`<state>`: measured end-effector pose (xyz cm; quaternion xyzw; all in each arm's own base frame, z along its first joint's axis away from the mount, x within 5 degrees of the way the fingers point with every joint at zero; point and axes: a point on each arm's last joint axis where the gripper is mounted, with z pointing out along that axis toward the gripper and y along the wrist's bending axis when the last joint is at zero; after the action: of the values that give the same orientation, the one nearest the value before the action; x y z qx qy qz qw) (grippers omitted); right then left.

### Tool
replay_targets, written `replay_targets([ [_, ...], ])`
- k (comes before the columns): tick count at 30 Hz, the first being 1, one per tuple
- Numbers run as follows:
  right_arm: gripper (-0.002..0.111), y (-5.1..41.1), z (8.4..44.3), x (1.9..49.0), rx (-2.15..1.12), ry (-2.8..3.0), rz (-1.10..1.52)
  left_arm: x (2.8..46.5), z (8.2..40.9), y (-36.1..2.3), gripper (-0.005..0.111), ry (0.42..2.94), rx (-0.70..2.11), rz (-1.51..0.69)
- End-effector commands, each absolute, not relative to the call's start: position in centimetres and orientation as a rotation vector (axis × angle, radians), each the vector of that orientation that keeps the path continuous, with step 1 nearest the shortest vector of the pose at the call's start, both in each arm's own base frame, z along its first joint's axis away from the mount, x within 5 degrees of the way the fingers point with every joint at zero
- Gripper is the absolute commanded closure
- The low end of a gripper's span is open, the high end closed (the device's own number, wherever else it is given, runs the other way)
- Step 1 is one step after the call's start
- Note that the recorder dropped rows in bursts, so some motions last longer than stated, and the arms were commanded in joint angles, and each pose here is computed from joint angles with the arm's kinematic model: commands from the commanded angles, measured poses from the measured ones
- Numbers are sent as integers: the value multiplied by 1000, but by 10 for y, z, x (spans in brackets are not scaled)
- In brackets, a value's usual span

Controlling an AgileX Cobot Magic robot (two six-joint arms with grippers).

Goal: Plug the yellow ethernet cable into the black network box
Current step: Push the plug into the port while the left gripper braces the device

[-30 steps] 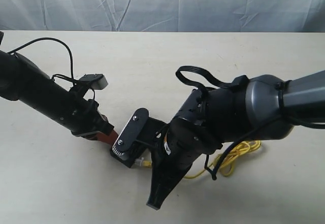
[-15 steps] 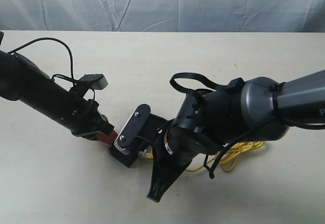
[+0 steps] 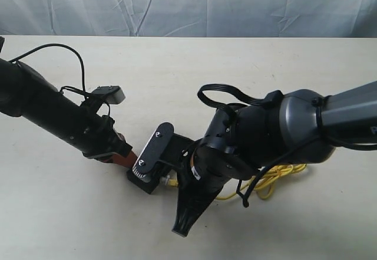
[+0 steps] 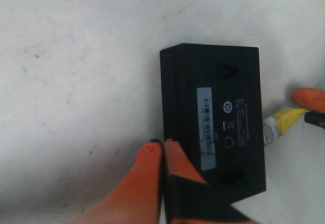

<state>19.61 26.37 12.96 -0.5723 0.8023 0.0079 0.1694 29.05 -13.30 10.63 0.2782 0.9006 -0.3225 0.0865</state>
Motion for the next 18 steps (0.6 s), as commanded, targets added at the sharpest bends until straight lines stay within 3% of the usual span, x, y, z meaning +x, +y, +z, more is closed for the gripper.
replay_targets([
  [1,109,264,129,195,-1667,2246,25,291,108,-134,107,2676,826,-977],
  [18,109,265,130,196,-1598,2284,46,291,108,-134,107,2676,827,-979],
])
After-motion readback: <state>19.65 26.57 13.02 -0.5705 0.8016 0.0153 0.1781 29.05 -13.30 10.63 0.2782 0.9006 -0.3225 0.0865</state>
